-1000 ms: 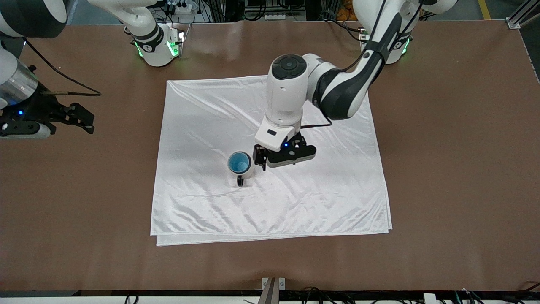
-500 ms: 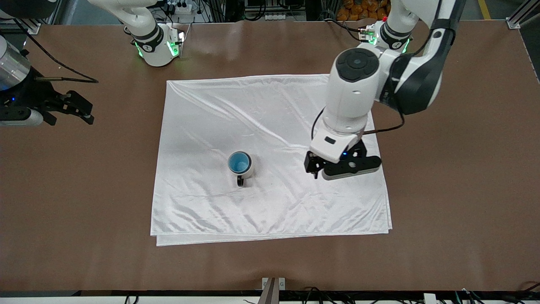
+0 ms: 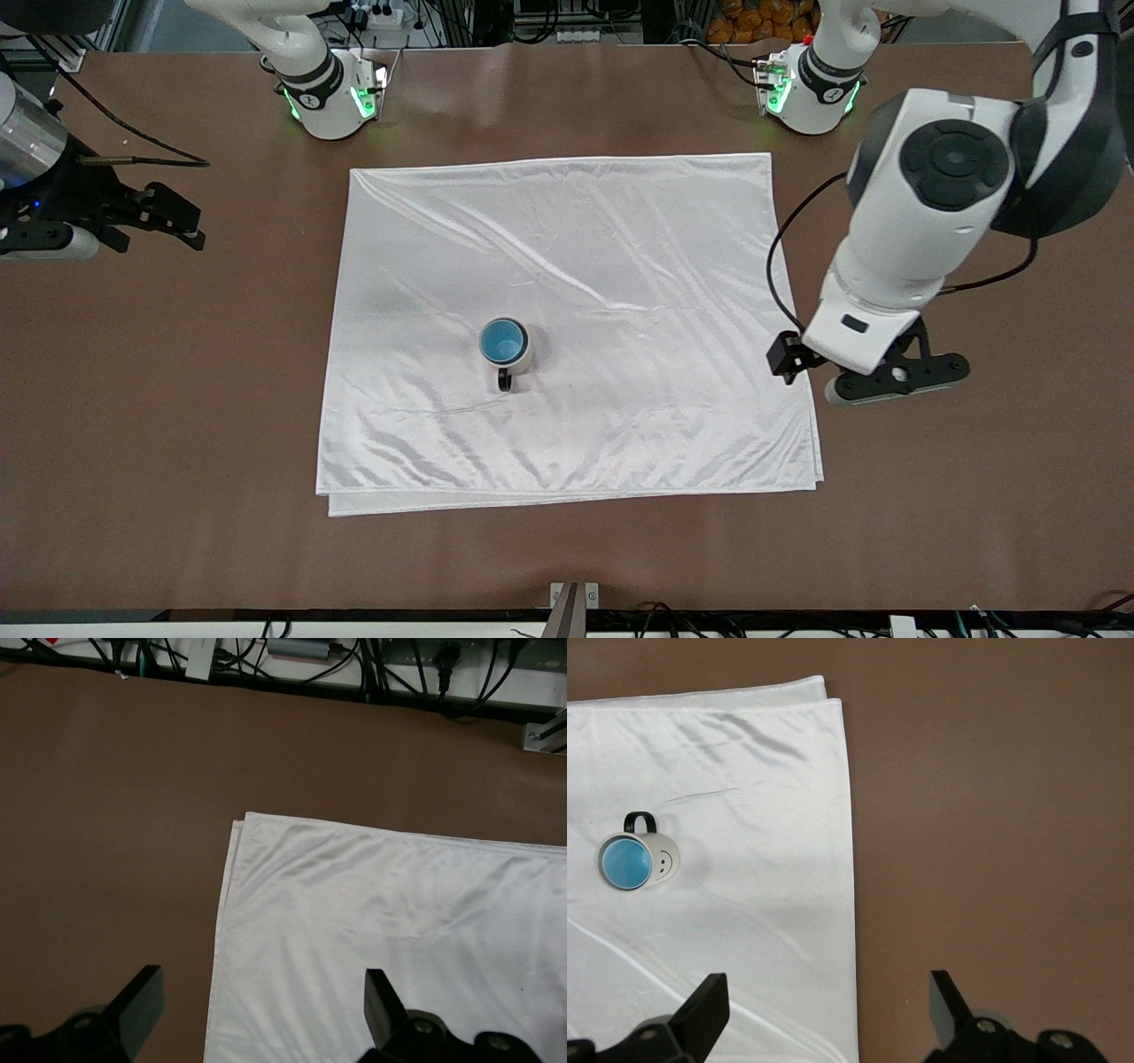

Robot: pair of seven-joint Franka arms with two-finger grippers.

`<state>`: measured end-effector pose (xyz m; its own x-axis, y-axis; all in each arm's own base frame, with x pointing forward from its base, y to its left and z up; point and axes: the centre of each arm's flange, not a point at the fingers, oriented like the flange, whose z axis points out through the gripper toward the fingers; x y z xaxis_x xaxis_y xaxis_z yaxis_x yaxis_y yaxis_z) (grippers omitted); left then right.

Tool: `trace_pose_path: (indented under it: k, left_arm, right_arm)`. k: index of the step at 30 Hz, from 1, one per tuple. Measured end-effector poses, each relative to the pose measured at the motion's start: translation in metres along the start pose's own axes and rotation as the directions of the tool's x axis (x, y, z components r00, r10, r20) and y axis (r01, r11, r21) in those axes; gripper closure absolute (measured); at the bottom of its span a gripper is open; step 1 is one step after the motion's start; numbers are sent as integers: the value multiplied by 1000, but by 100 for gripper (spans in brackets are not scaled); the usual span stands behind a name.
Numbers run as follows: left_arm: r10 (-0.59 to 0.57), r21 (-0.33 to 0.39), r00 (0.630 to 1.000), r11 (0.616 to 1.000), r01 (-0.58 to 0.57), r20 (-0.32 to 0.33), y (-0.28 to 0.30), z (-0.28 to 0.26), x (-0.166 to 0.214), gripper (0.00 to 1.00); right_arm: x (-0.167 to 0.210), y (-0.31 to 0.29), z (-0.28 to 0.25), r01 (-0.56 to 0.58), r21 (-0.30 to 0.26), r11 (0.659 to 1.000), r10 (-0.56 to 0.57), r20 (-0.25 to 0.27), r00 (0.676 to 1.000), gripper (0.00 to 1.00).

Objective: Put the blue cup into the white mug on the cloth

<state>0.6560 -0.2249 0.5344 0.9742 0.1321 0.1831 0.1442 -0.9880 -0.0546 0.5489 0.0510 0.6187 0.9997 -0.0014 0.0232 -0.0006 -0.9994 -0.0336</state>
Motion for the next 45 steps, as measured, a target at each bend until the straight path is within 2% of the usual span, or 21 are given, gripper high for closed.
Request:
trace_pose_path:
  k: [11, 17, 34, 45]
  left_arm:
    - [-20, -60, 997, 998, 25, 78, -71, -15, 16, 0]
    - [-1, -98, 996, 995, 10, 88, -105, -23, 18, 0]
    - [-18, -75, 992, 997, 28, 127, -136, -32, -13, 0]
    - [-21, -65, 990, 997, 31, 142, -152, -33, -28, 0]
  right_arm:
    - [-9, -1, -10, 2, 0, 1000, -2, 2, 1000, 0]
    - [-14, -1, -15, 2, -2, 1000, -2, 7, 1000, 0]
    - [-16, 1, -11, 0, -8, 1000, 0, 28, 1000, 0]
    - [-21, 2, -17, -1, -10, 1000, 2, 23, 1000, 0]
